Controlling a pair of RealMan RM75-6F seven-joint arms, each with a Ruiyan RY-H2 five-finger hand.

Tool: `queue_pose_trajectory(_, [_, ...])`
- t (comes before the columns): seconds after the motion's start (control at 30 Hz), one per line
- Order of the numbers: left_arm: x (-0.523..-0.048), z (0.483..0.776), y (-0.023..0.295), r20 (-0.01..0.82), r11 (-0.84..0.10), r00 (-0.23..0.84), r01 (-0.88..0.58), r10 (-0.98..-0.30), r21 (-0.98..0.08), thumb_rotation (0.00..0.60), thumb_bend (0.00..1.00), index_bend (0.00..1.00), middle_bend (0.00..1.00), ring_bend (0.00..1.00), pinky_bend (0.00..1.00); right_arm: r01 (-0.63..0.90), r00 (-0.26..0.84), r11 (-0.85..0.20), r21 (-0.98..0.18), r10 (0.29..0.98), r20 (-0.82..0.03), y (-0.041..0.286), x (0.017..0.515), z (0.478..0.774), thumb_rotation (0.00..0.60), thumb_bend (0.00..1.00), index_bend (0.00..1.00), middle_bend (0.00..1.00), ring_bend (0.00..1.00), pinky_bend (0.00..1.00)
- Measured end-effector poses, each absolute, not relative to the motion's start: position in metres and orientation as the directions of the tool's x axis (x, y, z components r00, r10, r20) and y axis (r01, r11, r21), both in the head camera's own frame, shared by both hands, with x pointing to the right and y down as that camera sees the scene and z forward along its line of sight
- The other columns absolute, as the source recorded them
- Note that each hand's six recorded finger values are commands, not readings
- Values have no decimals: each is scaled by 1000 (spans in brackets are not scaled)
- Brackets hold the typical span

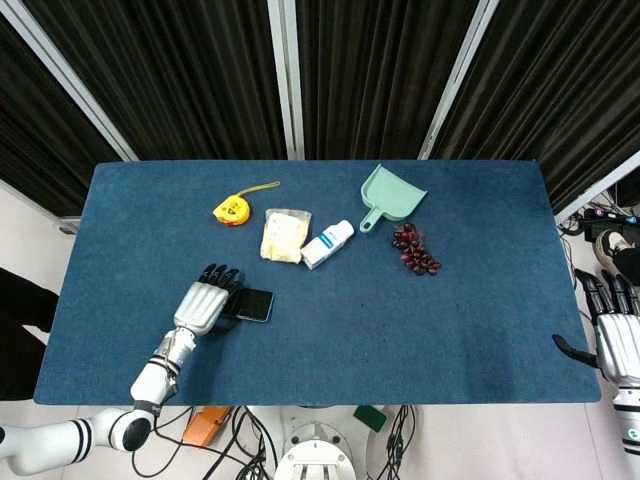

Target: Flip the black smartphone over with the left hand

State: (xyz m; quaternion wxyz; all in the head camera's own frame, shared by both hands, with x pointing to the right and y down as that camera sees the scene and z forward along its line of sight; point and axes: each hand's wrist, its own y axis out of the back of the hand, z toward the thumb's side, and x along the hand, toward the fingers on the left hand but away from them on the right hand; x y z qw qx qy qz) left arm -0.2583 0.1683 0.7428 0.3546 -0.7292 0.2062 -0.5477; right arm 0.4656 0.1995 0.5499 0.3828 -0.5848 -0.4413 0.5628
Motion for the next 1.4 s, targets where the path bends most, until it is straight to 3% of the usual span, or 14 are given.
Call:
queue_pose_trajectory(0.33, [-254, 746, 161, 628, -652, 323, 42, -708, -757, 600, 466, 499, 121, 0, 0, 93, -32, -312, -946, 948, -316, 202, 469, 549, 600, 269, 131, 180, 0, 17])
queue_pose_trajectory(0.57, [-256, 738, 160, 644, -687, 340, -9, -686, -727, 600, 563, 519, 129, 0, 0, 96, -35, -310, -946, 949, -315, 203, 470, 548, 600, 269, 136, 180, 0, 17])
queue_pose_trajectory(0.93, [-265, 716, 170, 722, -757, 349, 50, -597, -651, 600, 588, 520, 130, 0, 0, 105, -41, -312, -944, 947, -318, 207, 472, 549, 600, 269, 138, 181, 0, 17])
queue_pose_trajectory(1.07, [-260, 715, 166, 731, -758, 346, 77, -588, -647, 600, 581, 451, 130, 0, 0, 108, -45, -309, -945, 948, -315, 208, 474, 547, 600, 269, 138, 180, 0, 16])
queue_pose_trajectory(1.23, [-257, 717, 161, 743, -766, 336, 88, -579, -637, 600, 572, 269, 124, 0, 0, 110, -56, -307, -945, 948, -315, 211, 477, 546, 600, 269, 138, 181, 0, 16])
queue_pose_trajectory(1.4, [-255, 712, 156, 732, -755, 334, 82, -594, -650, 600, 564, 224, 121, 0, 0, 110, -63, -305, -946, 948, -313, 213, 479, 545, 600, 269, 138, 181, 0, 16])
